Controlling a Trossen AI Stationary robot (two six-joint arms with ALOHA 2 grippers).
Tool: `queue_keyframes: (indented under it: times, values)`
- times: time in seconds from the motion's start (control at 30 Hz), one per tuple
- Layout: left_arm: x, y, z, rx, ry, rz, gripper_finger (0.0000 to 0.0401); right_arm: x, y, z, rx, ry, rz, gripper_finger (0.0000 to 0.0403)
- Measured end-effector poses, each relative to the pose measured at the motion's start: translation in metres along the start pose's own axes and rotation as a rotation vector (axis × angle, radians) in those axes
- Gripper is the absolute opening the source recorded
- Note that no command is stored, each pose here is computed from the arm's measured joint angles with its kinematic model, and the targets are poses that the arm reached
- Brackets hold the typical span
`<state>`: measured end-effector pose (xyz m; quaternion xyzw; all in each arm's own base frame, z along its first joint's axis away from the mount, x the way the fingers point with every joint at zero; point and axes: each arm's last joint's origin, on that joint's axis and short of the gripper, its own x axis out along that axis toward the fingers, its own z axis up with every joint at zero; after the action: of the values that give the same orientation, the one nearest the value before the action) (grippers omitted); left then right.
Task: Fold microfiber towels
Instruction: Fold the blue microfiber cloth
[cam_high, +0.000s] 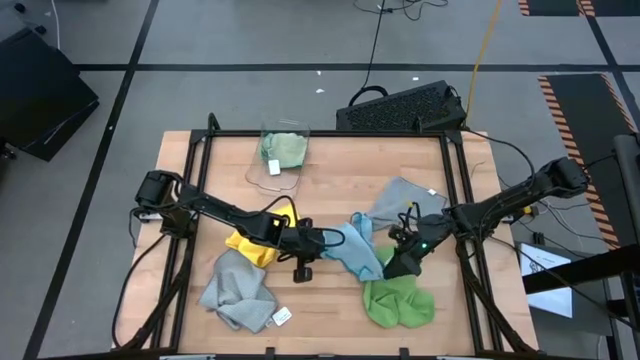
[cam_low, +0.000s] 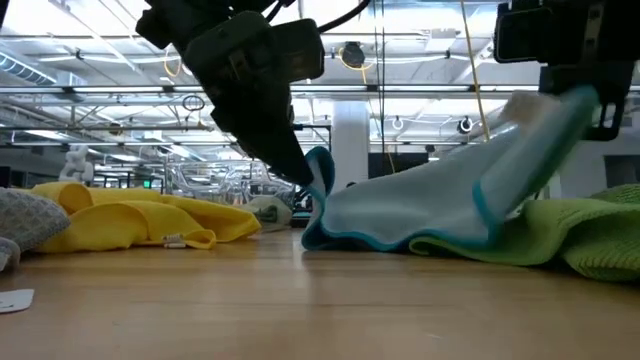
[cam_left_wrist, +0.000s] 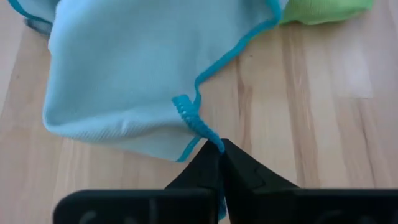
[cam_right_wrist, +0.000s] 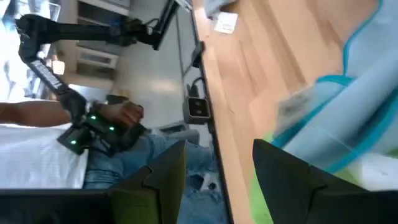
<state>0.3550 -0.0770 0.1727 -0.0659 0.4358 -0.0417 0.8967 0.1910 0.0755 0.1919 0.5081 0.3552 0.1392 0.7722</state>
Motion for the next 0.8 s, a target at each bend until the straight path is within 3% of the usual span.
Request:
queue_keyframes:
  times: [0.17, 0.27, 0.43, 0.6, 0.8]
  values:
    - [0.0, -0.001, 0.0, -0.007, 0.003, 0.0, 0.0005, 0.002, -0.004, -0.015, 0.052, 0.149, -0.157, 0.018]
    - [0.0, -0.001, 0.0, -0.021, 0.0, -0.002, 0.0007, 0.003, -0.005, -0.021, 0.032, 0.179, -0.189, 0.0181]
    - [0.0, -0.001, 0.001, -0.037, -0.012, -0.005, 0.0004, 0.005, 0.007, -0.011, -0.169, 0.0, -0.105, 0.0181]
    - [0.0, -0.002, 0.002, -0.068, -0.024, -0.009, 0.0009, 0.008, 0.001, 0.006, -0.184, -0.117, -0.125, 0.0181]
    - [0.0, -0.002, 0.003, -0.079, -0.034, -0.012, 0.0008, 0.026, 0.016, 0.03, -0.348, -0.13, -0.145, 0.0181]
